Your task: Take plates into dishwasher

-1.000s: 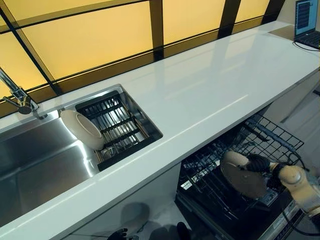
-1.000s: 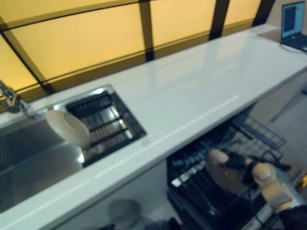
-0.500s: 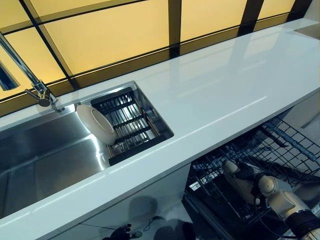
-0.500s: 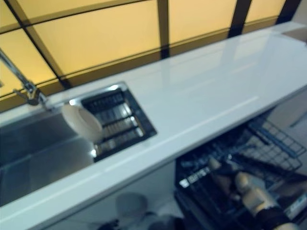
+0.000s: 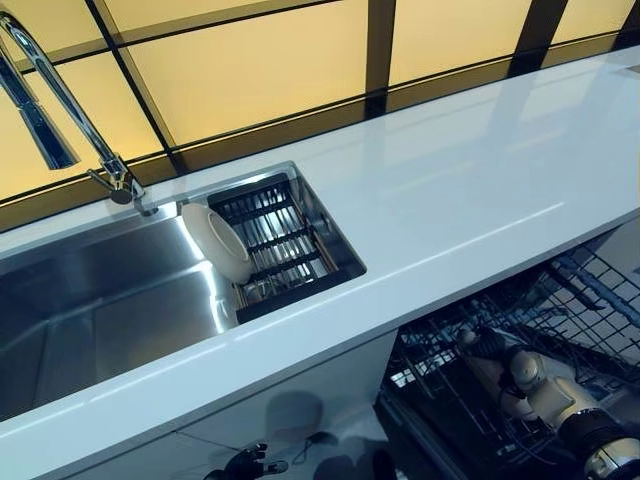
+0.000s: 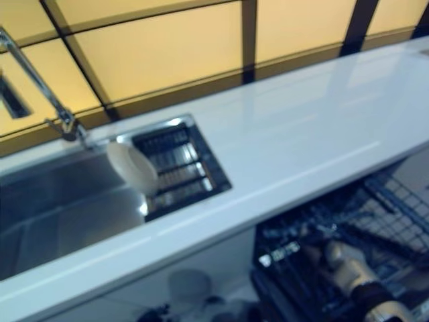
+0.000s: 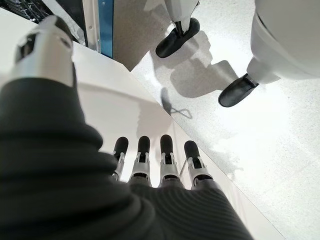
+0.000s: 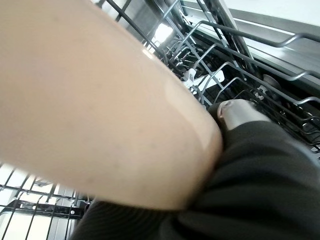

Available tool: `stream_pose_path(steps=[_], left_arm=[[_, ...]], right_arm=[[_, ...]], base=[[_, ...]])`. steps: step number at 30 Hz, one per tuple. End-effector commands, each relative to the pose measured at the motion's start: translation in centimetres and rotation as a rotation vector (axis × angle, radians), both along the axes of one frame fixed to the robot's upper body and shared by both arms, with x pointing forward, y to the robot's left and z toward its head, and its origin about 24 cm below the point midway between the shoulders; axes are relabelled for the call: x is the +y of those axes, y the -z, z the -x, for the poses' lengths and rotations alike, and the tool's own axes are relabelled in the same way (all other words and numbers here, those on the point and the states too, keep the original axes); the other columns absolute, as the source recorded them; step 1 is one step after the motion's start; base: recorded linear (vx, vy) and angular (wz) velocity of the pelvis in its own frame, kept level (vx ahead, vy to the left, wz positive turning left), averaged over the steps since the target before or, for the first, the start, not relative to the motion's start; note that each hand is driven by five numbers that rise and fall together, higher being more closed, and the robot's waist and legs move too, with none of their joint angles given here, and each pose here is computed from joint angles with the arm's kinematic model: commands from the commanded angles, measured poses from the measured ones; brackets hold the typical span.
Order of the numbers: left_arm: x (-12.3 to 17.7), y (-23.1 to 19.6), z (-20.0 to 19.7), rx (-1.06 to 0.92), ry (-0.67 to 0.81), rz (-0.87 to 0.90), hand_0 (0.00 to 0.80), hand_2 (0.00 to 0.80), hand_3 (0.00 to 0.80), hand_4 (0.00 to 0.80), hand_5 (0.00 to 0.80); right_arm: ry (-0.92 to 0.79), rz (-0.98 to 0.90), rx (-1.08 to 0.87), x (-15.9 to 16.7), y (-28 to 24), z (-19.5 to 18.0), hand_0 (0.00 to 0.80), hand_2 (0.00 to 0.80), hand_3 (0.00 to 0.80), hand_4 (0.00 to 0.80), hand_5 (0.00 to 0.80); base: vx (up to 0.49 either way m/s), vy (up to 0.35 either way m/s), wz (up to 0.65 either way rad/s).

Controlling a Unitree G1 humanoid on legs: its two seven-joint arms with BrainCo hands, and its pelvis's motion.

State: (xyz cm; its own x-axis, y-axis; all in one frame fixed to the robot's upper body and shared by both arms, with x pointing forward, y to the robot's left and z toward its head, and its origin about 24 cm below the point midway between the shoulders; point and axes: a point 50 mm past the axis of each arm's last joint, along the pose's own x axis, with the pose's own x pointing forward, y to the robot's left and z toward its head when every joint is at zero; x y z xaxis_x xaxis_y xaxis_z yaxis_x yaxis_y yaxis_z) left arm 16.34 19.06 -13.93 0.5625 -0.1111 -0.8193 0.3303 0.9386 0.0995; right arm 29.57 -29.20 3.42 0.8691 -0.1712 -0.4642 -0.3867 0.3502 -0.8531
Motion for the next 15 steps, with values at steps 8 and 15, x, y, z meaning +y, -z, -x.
stream_pose_path(steps=[8, 15], left_arm=[[1.6, -0.7, -1.1, -0.029, -0.004, -0.042, 0.0, 0.0, 0.0, 0.0, 0.0], [2.0, -0.7, -1.1, -0.027, -0.019, -0.055, 0.0, 0.0, 0.0, 0.0, 0.0]], right_arm=[[0.037, 0.056, 0.025, -0.8, 0.2, 0.0, 0.0, 0.0, 0.0, 0.0, 0.0], [0.073, 0.071, -0.024, -2.0, -2.0, -0.1, 0.0, 0.0, 0.0, 0.0, 0.0]], base=[[0.0, -0.002, 0.01], [0.0, 0.0, 0.0]])
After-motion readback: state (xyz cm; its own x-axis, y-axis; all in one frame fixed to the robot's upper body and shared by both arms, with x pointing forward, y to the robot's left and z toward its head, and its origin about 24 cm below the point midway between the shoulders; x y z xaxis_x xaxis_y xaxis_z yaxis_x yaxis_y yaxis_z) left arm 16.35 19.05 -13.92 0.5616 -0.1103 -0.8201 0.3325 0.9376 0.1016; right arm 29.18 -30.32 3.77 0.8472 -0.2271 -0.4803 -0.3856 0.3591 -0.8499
